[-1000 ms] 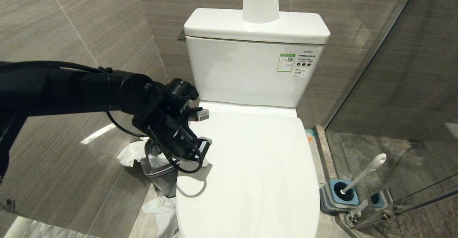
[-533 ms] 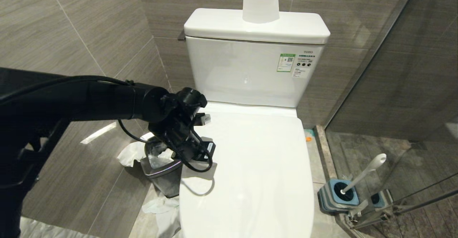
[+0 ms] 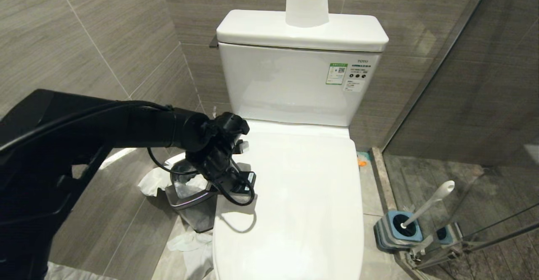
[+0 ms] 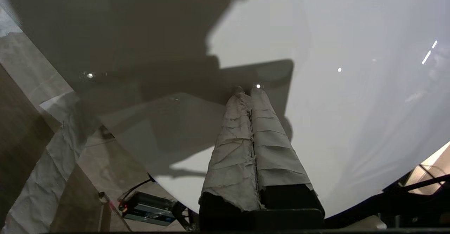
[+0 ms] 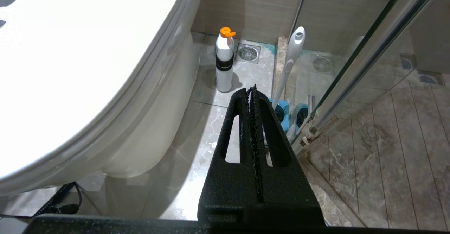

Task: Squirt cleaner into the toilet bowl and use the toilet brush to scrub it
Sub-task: Close the toilet lid

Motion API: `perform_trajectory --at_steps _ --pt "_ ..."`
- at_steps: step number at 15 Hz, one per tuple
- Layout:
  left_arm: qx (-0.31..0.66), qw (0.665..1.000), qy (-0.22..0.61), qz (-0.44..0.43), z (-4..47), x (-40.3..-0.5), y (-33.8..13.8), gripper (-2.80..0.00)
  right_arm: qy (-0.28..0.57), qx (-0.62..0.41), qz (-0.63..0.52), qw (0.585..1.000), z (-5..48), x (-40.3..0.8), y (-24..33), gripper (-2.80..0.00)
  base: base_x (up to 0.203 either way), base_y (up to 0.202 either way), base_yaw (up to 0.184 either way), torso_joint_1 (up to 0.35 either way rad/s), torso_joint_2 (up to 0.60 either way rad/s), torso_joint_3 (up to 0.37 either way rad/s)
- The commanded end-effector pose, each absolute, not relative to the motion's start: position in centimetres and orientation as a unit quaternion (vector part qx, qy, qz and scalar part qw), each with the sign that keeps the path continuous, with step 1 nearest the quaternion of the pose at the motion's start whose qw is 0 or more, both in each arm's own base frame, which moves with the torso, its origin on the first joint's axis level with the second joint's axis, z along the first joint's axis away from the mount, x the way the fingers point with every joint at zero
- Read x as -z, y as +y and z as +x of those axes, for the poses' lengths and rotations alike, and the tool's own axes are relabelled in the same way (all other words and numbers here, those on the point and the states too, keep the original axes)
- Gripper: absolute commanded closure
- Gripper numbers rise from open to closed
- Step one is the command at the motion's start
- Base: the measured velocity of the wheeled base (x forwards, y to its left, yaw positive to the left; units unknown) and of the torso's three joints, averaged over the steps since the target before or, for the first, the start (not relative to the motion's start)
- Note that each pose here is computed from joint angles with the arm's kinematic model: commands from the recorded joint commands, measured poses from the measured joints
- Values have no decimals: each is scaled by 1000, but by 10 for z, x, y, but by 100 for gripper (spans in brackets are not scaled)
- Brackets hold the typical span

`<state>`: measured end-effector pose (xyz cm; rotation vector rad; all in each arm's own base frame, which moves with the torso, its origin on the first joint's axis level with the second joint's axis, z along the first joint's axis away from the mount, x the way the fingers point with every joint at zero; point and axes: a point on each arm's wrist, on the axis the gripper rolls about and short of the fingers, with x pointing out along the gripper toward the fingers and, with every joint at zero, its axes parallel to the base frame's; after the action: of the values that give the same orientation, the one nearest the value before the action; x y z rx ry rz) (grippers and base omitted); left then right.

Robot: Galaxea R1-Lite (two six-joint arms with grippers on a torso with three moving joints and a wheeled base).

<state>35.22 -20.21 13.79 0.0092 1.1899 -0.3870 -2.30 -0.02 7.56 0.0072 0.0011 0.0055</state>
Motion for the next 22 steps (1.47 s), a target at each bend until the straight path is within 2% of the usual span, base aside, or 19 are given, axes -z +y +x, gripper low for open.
perform_trajectory --at_steps 1,5,10,15,19,22 --pt "162 812 561 -8 357 -127 -206 0 1 -3 4 1000 -23 -76 0 0 0 0 0 0 0 0" --pt "156 818 554 -13 355 -132 -207 0 1 -3 4 1000 -23 -76 0 0 0 0 0 0 0 0" --pt "170 838 518 -36 342 -176 -192 0 1 -3 4 1000 -23 -76 0 0 0 0 0 0 0 0" --pt "193 839 504 -61 318 -220 -171 0 1 -3 4 1000 -23 -76 0 0 0 0 0 0 0 0" --pt "177 840 505 -89 300 -246 -142 0 1 -3 4 1000 -23 -76 0 0 0 0 0 0 0 0" --pt "126 873 464 -87 297 -273 -123 0 1 -3 4 1000 -23 -76 0 0 0 0 0 0 0 0"
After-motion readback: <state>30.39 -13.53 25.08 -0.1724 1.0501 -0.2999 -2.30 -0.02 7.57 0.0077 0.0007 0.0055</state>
